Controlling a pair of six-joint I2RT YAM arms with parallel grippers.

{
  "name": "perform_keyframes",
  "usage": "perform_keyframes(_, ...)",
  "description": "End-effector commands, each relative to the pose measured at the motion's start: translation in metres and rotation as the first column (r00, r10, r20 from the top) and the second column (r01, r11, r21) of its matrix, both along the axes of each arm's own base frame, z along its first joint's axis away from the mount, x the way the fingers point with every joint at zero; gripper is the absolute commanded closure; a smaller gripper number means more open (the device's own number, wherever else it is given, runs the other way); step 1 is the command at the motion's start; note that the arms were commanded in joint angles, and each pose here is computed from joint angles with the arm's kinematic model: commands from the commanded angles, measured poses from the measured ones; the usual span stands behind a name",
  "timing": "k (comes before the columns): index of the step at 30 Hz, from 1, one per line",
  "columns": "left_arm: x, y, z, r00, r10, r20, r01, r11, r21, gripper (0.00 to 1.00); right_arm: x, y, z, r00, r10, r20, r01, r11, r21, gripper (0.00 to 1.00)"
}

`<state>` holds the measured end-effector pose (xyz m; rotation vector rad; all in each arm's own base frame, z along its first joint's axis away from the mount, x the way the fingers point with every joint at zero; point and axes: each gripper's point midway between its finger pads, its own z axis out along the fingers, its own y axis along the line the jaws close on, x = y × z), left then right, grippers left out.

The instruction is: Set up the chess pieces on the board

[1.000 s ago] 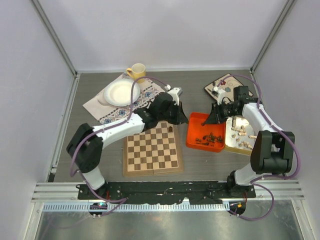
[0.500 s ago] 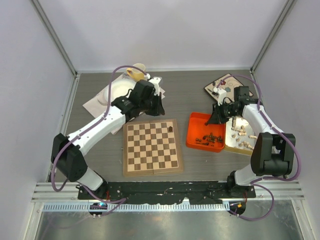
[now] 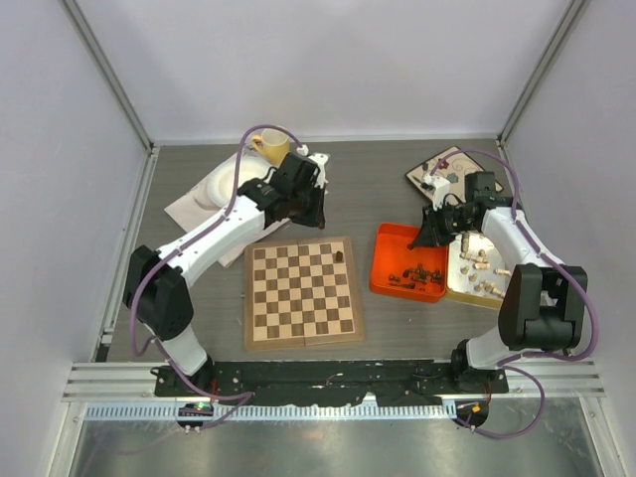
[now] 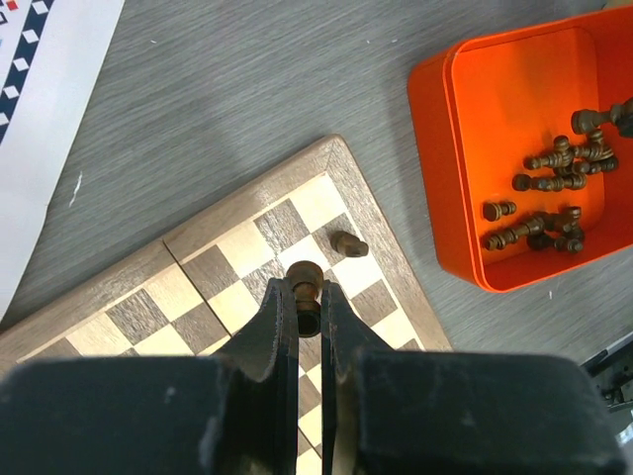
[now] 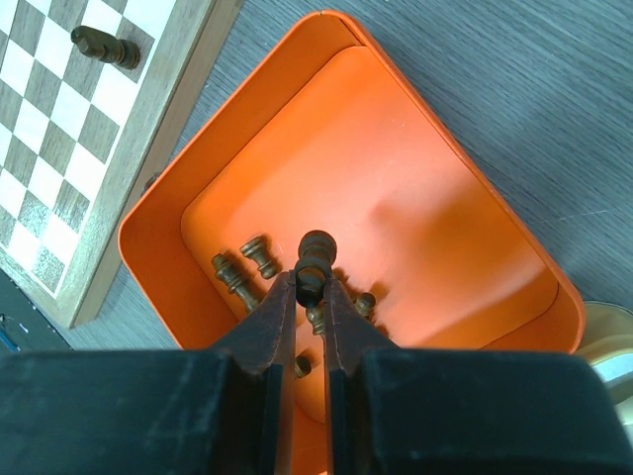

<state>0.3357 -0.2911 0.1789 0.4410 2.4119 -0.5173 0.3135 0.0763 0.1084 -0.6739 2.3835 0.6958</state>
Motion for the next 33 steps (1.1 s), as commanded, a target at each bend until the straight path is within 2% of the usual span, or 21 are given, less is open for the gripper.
perform_keyframes(1,0.014,-0.003,0.015,0.999,-0.01,0.039,0.011,1.0,-0.016,1.0,0.006,0.0,0.013,0.997,0.016,0.073,-0.015,1.0,-0.013,0.99)
perform_keyframes(33,0.046,-0.035,-0.023,0.995,-0.057,-0.08,0.058,0.998,0.007,1.0,0.003,0.004,0.008,0.998,0.038,0.058,-0.037,0.999,-0.021,0.99)
